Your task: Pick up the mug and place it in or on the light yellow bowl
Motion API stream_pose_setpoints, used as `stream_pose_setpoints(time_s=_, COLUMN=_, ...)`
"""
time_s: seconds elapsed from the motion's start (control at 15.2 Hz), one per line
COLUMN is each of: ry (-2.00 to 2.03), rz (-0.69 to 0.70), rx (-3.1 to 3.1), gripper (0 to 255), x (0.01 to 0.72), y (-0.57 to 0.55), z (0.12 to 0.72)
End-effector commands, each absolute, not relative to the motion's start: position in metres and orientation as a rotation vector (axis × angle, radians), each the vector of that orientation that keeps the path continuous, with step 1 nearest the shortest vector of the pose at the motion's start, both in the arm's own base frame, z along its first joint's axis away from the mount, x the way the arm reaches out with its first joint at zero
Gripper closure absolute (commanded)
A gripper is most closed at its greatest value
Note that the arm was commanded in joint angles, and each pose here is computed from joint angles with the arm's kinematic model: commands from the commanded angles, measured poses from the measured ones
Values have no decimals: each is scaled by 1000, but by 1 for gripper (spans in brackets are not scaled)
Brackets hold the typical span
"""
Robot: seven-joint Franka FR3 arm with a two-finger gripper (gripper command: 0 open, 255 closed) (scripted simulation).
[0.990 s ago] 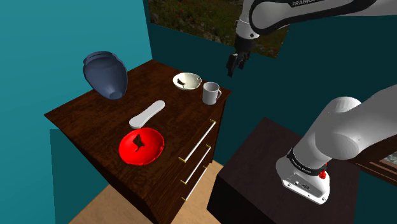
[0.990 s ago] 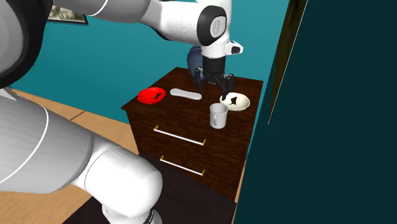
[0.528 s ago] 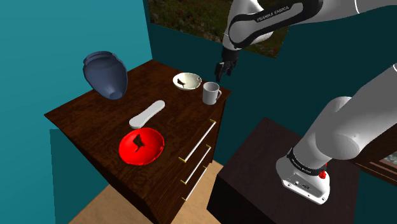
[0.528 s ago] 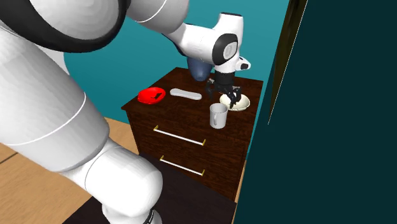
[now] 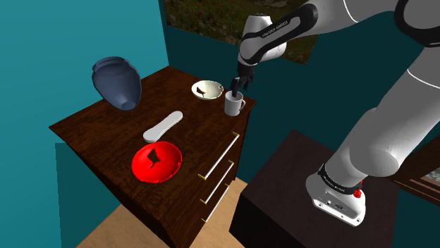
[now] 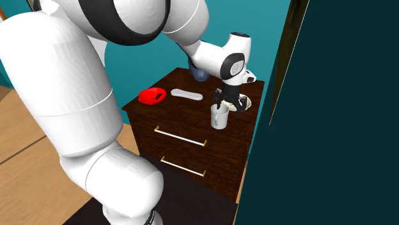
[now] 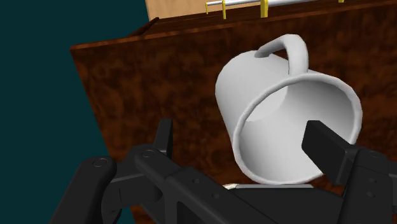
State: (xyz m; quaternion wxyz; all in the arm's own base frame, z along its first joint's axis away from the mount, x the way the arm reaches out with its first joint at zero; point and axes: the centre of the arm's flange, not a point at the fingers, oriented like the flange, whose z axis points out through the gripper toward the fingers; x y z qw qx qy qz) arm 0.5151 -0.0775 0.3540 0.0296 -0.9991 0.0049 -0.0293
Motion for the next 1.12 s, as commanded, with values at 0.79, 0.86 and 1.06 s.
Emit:
stream_pose_setpoints(time_s=0.79, ry=15, rz=-91, rx=-3081, gripper=255, x=518, y=-76, z=324)
stream_pose_setpoints(time_s=0.86, ry=15, rz=-91, rx=-3081, gripper=255, x=518, y=-76, z=324)
stream_pose_setpoints(time_s=1.06, ry=15, rz=-91, rx=-3081, gripper=255, x=518, y=-76, z=324)
